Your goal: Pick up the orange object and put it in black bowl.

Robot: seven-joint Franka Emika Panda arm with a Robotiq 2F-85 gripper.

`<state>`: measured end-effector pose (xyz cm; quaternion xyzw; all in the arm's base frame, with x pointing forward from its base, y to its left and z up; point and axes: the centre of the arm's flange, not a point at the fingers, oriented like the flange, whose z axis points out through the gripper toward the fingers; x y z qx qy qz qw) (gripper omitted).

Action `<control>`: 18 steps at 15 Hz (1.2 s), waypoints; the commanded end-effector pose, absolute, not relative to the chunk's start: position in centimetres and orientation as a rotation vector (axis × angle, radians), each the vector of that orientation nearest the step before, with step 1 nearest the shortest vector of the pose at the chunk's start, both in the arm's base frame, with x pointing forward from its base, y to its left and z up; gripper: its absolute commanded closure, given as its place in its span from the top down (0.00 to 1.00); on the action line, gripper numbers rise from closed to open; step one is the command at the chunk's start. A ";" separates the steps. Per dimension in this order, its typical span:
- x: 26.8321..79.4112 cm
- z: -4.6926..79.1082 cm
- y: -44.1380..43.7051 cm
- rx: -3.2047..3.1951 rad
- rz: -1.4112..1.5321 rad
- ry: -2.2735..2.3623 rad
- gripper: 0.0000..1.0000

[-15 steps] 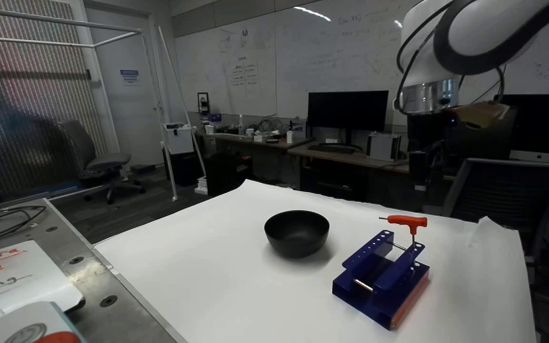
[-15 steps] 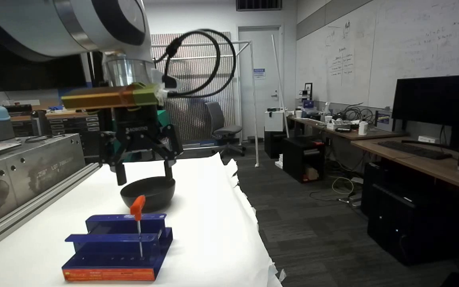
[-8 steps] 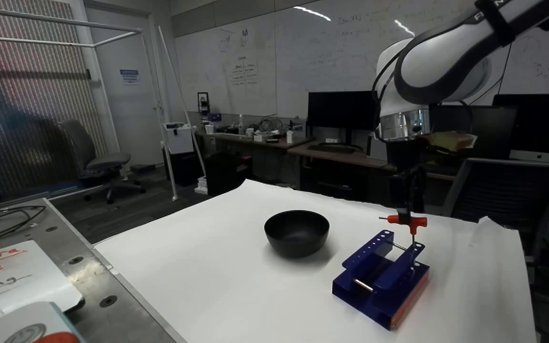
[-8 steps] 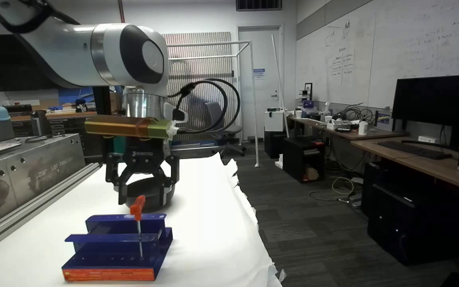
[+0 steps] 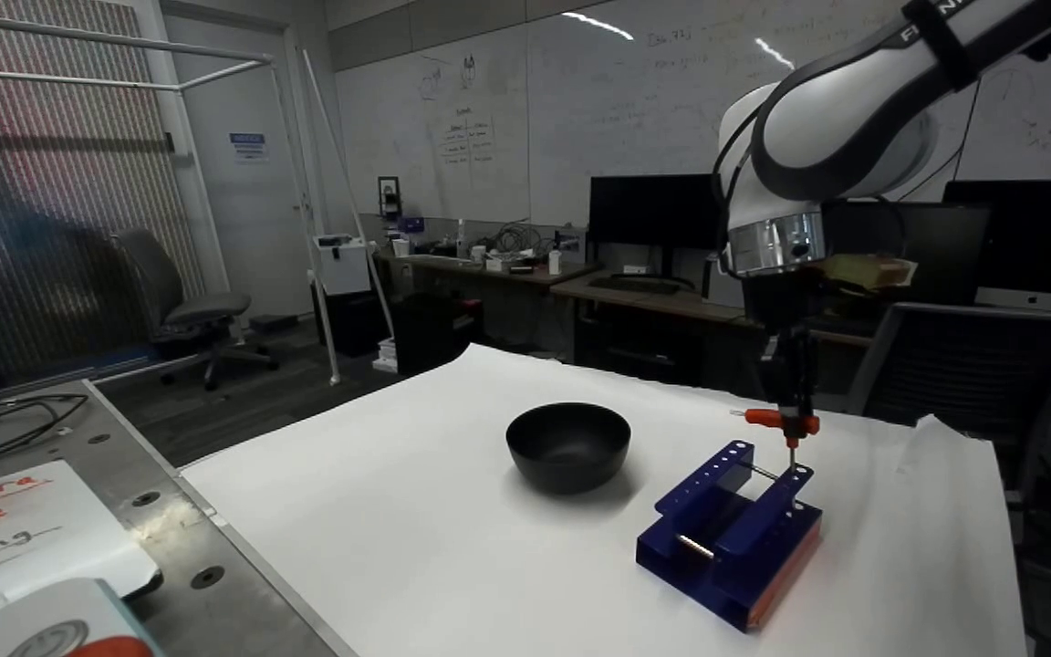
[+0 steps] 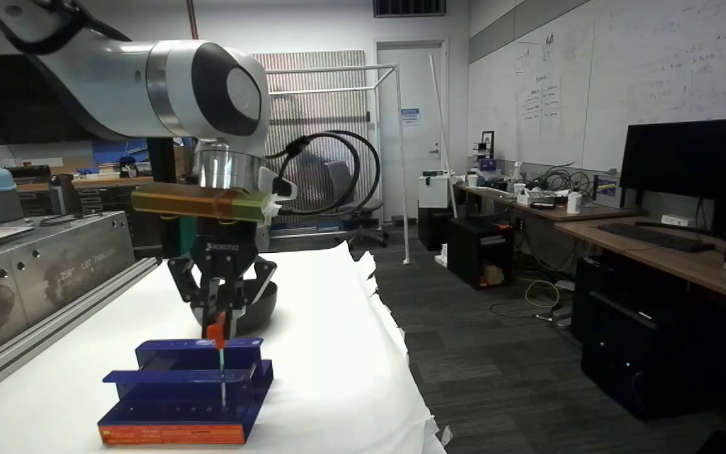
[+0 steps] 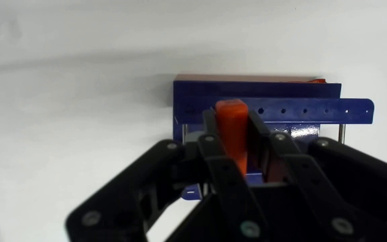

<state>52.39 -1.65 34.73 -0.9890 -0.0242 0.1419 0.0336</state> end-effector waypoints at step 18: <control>60.1 41.9 -2.5 -2.684 -0.503 0.690 0.07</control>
